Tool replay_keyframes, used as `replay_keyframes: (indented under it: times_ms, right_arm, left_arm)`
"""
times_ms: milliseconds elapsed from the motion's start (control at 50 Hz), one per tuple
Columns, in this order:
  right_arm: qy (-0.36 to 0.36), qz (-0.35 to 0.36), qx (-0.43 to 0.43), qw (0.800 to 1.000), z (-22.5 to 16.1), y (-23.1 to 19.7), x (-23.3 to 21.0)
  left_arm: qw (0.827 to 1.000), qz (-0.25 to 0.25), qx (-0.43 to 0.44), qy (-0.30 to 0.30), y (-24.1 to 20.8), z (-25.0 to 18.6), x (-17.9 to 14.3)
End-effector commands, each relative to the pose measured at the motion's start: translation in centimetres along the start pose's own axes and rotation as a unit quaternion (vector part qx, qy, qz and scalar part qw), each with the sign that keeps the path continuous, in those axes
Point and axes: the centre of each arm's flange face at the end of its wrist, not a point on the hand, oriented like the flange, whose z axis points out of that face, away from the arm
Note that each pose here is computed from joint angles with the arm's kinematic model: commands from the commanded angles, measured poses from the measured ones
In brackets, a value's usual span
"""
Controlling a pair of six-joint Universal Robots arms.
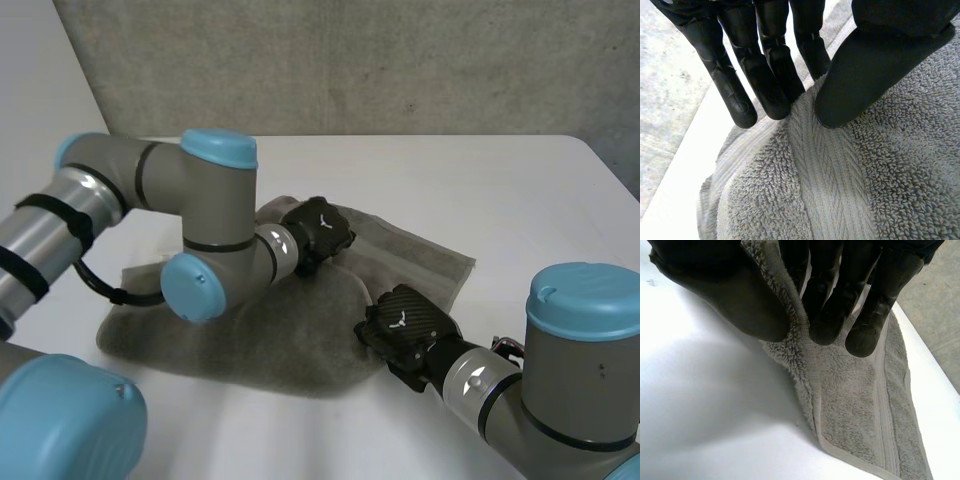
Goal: Fold the towel.
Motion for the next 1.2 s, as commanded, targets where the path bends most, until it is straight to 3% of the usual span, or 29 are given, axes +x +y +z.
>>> replay_keyframes:
  times_ms: [20, 80, 180, 280, 400, 500, 720, 840, 960, 1000, 1020, 1040, 1060, 1100, 1120, 1160, 1180, 1200]
  right_arm:
    - [0.037, 0.002, 0.014, 0.999, 0.4, -1.2, 2.2]
    - [0.049, 0.004, 0.023, 0.999, 0.4, -1.9, 2.9]
    - [0.116, 0.055, 0.071, 0.989, -1.3, -5.8, 7.5]
    - [0.147, 0.085, 0.097, 0.981, -3.2, -8.4, 11.0]
    - [0.14, 0.084, 0.113, 0.98, -5.3, -11.3, 12.3]
    - [0.072, 0.097, 0.078, 0.99, -7.0, -12.9, 11.8]
    - [-0.059, 0.063, -0.048, 0.995, -3.7, -9.2, 8.4]
    - [-0.07, 0.062, -0.06, 0.994, -0.7, -7.4, 7.8]
    - [-0.008, 0.033, -0.03, 0.999, 3.9, -6.8, 9.1]
    - [0.082, 0.004, 0.02, 0.996, 5.4, -8.7, 11.8]
    - [0.082, 0.004, 0.02, 0.996, 5.4, -8.7, 11.8]
    - [0.137, -0.009, 0.057, 0.989, 5.8, -10.3, 13.6]
    - [0.138, -0.009, 0.057, 0.989, 5.8, -10.3, 13.7]
    - [0.242, -0.031, 0.147, 0.959, 5.3, -14.1, 17.0]
    - [0.242, -0.031, 0.147, 0.958, 5.3, -14.2, 17.0]
    - [0.319, -0.051, 0.234, 0.917, 3.5, -18.0, 19.5]
    - [0.319, -0.052, 0.234, 0.917, 3.5, -18.0, 19.5]
    - [0.344, -0.062, 0.27, 0.897, 2.4, -19.5, 20.3]
  left_arm:
    - [0.997, -0.034, 0.024, -0.065, -3.1, -5.6, -5.2]
    - [0.994, -0.051, 0.037, -0.087, -3.9, -7.0, -6.6]
    - [0.974, -0.112, 0.087, -0.175, -6.5, -13.3, -11.4]
    - [0.96, -0.151, 0.106, -0.212, -7.6, -17.2, -12.8]
    - [0.948, -0.187, 0.108, -0.235, -7.8, -20.9, -12.1]
    - [0.931, -0.235, 0.076, -0.267, -4.9, -23.5, -10.0]
    - [0.923, -0.303, -0.04, -0.233, 2.3, -22.7, -4.0]
    - [0.924, -0.304, -0.052, -0.225, 4.7, -19.9, -3.3]
    - [0.926, -0.299, -0.027, -0.23, 5.0, -15.7, -5.3]
    - [0.926, -0.292, -0.004, -0.24, 4.2, -14.7, -6.6]
    - [0.923, -0.285, 0.028, -0.258, 3.0, -13.9, -8.4]
    - [0.914, -0.283, 0.066, -0.284, 1.4, -13.5, -10.5]
    - [0.914, -0.283, 0.066, -0.284, 1.4, -13.5, -10.5]
    - [0.879, -0.29, 0.149, -0.349, -2.1, -14.3, -15.2]
    - [0.878, -0.29, 0.149, -0.35, -2.1, -14.3, -15.3]
    - [0.828, -0.308, 0.227, -0.409, -5.2, -16.4, -19.0]
    - [0.828, -0.309, 0.227, -0.409, -5.2, -16.4, -19.0]
    - [0.804, -0.32, 0.255, -0.432, -6.0, -17.5, -20.3]
